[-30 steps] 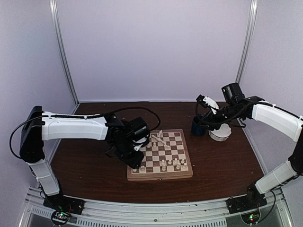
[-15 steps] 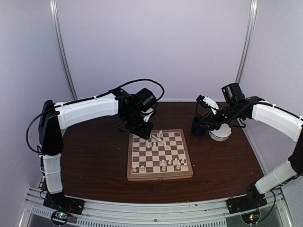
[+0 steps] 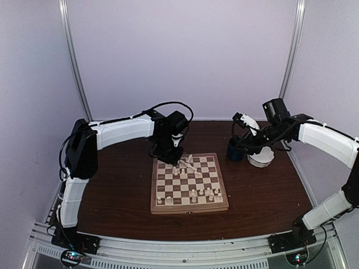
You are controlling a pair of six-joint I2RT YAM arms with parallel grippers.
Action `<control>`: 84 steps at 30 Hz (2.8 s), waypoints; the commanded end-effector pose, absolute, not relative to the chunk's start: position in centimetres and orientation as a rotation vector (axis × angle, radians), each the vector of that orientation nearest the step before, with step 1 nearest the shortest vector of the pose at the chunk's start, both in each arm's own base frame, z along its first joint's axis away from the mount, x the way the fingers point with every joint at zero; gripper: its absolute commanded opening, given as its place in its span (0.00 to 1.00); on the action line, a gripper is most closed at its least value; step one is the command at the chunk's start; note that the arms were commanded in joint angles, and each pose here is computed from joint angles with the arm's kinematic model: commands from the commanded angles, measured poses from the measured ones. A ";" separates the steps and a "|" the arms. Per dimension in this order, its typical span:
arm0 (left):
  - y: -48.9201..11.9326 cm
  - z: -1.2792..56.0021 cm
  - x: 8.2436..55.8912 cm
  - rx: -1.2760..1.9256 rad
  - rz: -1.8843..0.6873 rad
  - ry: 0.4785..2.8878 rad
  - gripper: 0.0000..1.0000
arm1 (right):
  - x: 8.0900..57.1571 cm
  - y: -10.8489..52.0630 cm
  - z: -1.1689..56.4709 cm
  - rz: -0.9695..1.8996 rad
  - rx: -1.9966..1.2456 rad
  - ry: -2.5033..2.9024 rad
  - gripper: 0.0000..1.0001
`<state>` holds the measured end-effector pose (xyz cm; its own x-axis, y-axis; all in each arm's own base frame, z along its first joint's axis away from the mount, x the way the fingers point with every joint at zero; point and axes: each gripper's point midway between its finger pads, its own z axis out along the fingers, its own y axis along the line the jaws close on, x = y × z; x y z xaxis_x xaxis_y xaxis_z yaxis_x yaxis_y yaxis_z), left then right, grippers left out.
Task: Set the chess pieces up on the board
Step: Pick up the pawn from the chessboard, then place the pawn on a2.
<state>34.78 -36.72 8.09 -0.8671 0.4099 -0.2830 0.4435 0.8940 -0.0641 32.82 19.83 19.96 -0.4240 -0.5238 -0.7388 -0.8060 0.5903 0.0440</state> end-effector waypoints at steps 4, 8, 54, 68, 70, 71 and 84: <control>-37.1 7.6 35.2 0.617 -0.232 2.826 0.29 | 32.7 19.6 19.4 0.509 -1.068 2.129 0.46; -37.8 6.9 34.8 0.627 -0.287 2.851 0.28 | 32.7 19.6 19.4 0.511 -1.070 2.131 0.46; -32.6 7.7 23.9 0.890 -0.205 2.800 0.10 | 32.7 19.6 19.0 0.512 -1.078 2.141 0.47; -32.8 5.7 23.2 0.908 -0.177 2.838 0.11 | 32.7 19.6 18.9 0.513 -1.081 2.142 0.47; -32.7 5.4 23.0 0.909 -0.167 2.846 0.11 | 32.7 19.6 18.8 0.513 -1.083 2.143 0.47; -32.6 5.2 23.0 0.910 -0.163 2.851 0.11 | 32.7 19.6 18.8 0.514 -1.083 2.143 0.47; -32.9 4.0 22.2 0.923 -0.189 2.887 0.10 | 32.7 19.7 18.8 0.515 -1.086 2.145 0.47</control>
<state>22.79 -32.49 5.04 -0.8053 0.5718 -0.1564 0.5855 0.8085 -0.0591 32.73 19.81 19.18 -0.4264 -0.5440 -0.7226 -0.8143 0.5787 0.0448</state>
